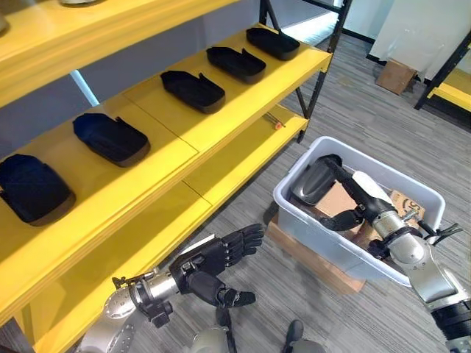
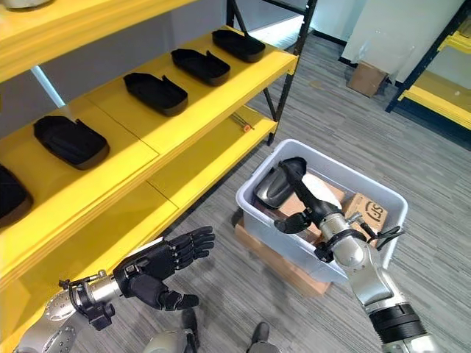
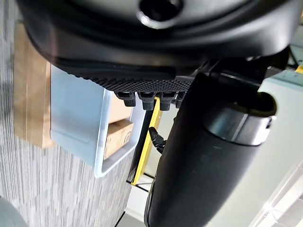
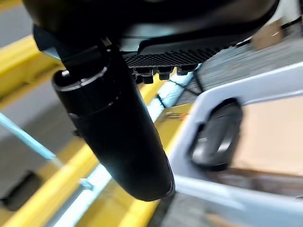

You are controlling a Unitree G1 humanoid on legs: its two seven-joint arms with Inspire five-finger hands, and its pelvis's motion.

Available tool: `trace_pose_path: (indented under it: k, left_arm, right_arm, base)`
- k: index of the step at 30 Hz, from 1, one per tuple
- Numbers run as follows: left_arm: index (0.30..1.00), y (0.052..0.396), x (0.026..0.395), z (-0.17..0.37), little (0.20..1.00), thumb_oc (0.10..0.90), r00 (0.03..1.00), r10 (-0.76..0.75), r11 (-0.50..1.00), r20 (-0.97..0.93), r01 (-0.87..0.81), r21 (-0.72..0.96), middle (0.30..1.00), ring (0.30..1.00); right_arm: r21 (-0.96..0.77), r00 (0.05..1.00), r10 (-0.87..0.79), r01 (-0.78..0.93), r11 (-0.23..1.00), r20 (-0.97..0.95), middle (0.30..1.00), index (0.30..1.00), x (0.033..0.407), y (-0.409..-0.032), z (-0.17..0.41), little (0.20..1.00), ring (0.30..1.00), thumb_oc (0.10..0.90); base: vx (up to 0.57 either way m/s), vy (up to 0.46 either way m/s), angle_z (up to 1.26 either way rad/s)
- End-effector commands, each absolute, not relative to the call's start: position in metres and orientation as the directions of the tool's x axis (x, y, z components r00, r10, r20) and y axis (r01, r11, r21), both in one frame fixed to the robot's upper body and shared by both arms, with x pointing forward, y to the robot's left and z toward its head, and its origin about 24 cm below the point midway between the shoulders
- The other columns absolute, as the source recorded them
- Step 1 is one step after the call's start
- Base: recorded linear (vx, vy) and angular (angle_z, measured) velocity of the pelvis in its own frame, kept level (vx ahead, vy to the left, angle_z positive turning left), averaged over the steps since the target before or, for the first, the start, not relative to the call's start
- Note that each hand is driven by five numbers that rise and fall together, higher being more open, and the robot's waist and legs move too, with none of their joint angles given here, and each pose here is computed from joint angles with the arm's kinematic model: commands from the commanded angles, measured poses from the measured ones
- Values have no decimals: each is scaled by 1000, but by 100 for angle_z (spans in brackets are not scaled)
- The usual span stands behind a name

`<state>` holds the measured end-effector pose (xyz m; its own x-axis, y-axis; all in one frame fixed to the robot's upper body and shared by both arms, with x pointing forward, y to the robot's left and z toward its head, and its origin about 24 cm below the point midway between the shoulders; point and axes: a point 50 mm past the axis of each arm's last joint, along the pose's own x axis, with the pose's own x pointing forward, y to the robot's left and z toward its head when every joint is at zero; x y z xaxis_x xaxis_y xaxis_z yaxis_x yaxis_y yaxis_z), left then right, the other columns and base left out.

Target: Move parts from the plastic box to the shelf.

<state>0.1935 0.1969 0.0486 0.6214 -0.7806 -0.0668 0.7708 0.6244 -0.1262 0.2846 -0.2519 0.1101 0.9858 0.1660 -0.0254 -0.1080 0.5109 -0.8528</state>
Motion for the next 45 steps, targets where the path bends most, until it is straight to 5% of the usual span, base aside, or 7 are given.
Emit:
trace_pose_path:
  k: [1,12,23,33,45]
  left_arm:
    - [1000,185,200,88,1000,900,548,-825,545,137,836,-64,1000,1000]
    - [1000,181,202,96,1000,900,487,-862,485,140,873,-54,1000,1000]
    - [1000,183,207,104,1000,900,467,-872,470,147,882,-14,1000,1000]
    - [1000,179,207,111,1000,900,407,-903,417,134,908,50,1000,1000]
    - [1000,148,213,110,1000,900,293,-943,299,158,954,14,1000,1000]
  right_arm:
    - [-896,932,238,157,416,274,1000,1000,297,-246,185,1000,1000,900]
    - [-941,911,236,332,63,337,1000,1000,317,-277,243,1000,1000,900]
    - [-892,871,361,415,-179,333,1000,1000,331,-254,286,1000,1000,900]
    - [-893,867,322,435,-117,381,1000,1000,339,-259,280,1000,1000,900]
    - [-914,868,340,403,-56,362,1000,1000,354,-209,237,1000,1000,900]
  base:
    - [98,-81,-7]
    - [38,-91,3]
    - [-8,-86,4]
    - [-7,-114,8]
    - [199,-58,-22]
